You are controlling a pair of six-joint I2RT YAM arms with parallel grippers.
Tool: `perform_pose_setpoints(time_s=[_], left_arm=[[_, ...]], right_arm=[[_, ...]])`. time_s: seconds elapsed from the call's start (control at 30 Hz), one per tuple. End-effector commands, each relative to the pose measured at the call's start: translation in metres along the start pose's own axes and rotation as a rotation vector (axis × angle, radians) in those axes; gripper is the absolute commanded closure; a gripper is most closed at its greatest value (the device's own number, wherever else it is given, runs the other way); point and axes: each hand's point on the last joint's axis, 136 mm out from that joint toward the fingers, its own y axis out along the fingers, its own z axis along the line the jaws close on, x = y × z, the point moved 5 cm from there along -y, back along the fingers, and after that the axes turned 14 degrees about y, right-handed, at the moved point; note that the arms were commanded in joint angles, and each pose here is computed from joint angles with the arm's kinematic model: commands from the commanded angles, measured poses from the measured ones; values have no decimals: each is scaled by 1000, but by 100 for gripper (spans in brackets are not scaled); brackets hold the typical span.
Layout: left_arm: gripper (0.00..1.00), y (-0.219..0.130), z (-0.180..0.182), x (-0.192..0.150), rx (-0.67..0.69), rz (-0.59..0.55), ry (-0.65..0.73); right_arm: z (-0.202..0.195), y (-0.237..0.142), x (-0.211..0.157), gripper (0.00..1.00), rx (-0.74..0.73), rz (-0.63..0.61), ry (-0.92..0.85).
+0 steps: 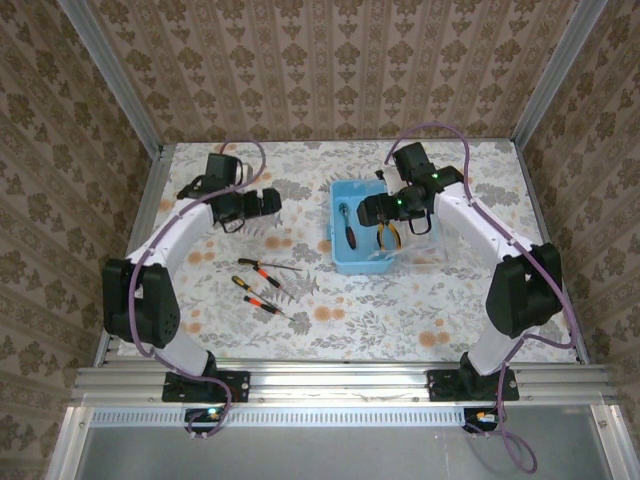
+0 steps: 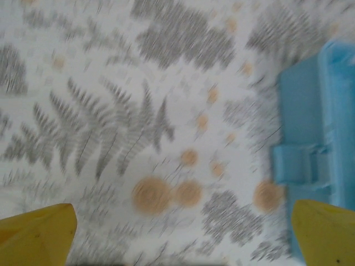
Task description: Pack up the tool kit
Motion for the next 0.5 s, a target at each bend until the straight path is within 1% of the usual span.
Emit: perform_pose_setpoints(time_s=[0.0, 0.17, 0.27, 0.47], left_arm=[[0, -6, 11, -45, 95, 105, -13], [0, -6, 15, -91, 134, 120, -151], [0, 0, 13, -107, 145, 127, -211], [0, 19, 11, -109, 167, 150, -283]], right_arm=[[12, -18, 7, 0, 25, -57, -60], [19, -19, 9, 0, 36, -69, -89], [22, -16, 11, 0, 49, -70, -95], [28, -11, 10, 0, 59, -61, -114]])
